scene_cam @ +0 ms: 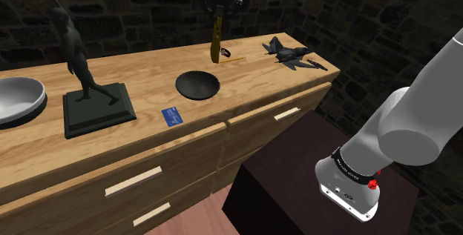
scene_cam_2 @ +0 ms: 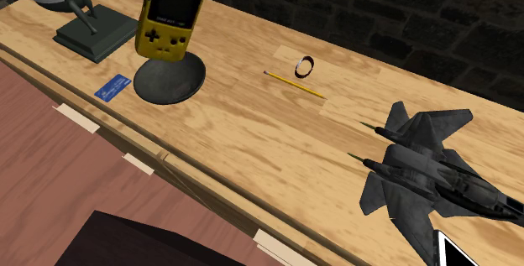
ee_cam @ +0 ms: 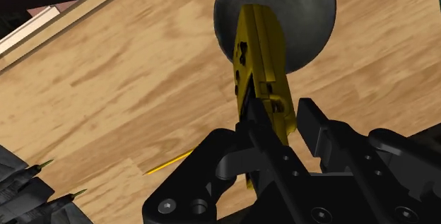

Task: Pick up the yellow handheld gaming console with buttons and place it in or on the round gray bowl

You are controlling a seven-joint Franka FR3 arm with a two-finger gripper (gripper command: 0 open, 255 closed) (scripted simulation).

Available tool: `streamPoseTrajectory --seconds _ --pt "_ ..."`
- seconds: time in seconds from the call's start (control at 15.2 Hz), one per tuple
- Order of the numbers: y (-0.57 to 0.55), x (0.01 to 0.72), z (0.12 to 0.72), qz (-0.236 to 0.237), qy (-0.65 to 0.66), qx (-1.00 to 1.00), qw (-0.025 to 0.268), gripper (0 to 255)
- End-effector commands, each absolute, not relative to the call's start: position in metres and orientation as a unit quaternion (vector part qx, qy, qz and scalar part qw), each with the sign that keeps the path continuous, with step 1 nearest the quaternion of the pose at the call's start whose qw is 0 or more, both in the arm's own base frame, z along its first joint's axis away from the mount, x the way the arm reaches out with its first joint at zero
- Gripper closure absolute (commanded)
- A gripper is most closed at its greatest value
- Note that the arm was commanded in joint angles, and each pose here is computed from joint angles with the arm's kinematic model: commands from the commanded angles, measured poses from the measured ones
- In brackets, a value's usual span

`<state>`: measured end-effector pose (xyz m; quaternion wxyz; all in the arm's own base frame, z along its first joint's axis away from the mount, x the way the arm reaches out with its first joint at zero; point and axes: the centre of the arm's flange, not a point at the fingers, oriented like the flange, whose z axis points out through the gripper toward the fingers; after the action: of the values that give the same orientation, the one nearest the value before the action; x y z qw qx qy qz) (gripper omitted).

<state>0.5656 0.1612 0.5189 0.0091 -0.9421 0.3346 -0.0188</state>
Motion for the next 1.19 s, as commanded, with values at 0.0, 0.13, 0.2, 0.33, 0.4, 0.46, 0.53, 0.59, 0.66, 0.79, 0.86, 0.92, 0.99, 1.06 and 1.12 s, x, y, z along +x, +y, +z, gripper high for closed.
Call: streamPoseTrajectory --seconds 0.0,0.13,0.2,0.33,0.4,0.46,0.53,0.59,0.66,0.79,0.86,0.92,0.99,1.06,1.12 --pt "0.186 0.561 0.522 -0.019 0.336 -0.942 0.009 255" --pt "0.212 0.557 0.525 -0.019 0.336 -0.942 0.009 255" --pt "0.225 0.555 0.527 -0.019 0.336 -0.942 0.009 255" --pt "0.251 0.551 0.531 -0.019 0.336 -0.942 0.009 255" --pt "0.255 0.550 0.531 -0.019 0.336 -0.942 0.009 255" --pt "0.255 0.550 0.526 -0.019 0.336 -0.942 0.009 255" --pt "0.255 0.550 0.521 -0.019 0.335 -0.942 0.009 255" --pt "0.255 0.550 0.515 -0.019 0.335 -0.942 0.009 255" --pt "0.255 0.550 0.510 -0.019 0.336 -0.942 0.009 255" --pt "0.255 0.550 0.500 -0.019 0.336 -0.942 0.009 255" --pt "0.255 0.550 0.494 -0.019 0.336 -0.942 0.009 255" --pt "0.255 0.550 0.489 -0.019 0.336 -0.942 0.009 255" --pt "0.255 0.550 0.484 -0.019 0.336 -0.942 0.009 255" --pt "0.255 0.550 0.478 -0.019 0.336 -0.942 0.009 255" --pt "0.255 0.550 0.473 -0.019 0.336 -0.942 0.009 255"
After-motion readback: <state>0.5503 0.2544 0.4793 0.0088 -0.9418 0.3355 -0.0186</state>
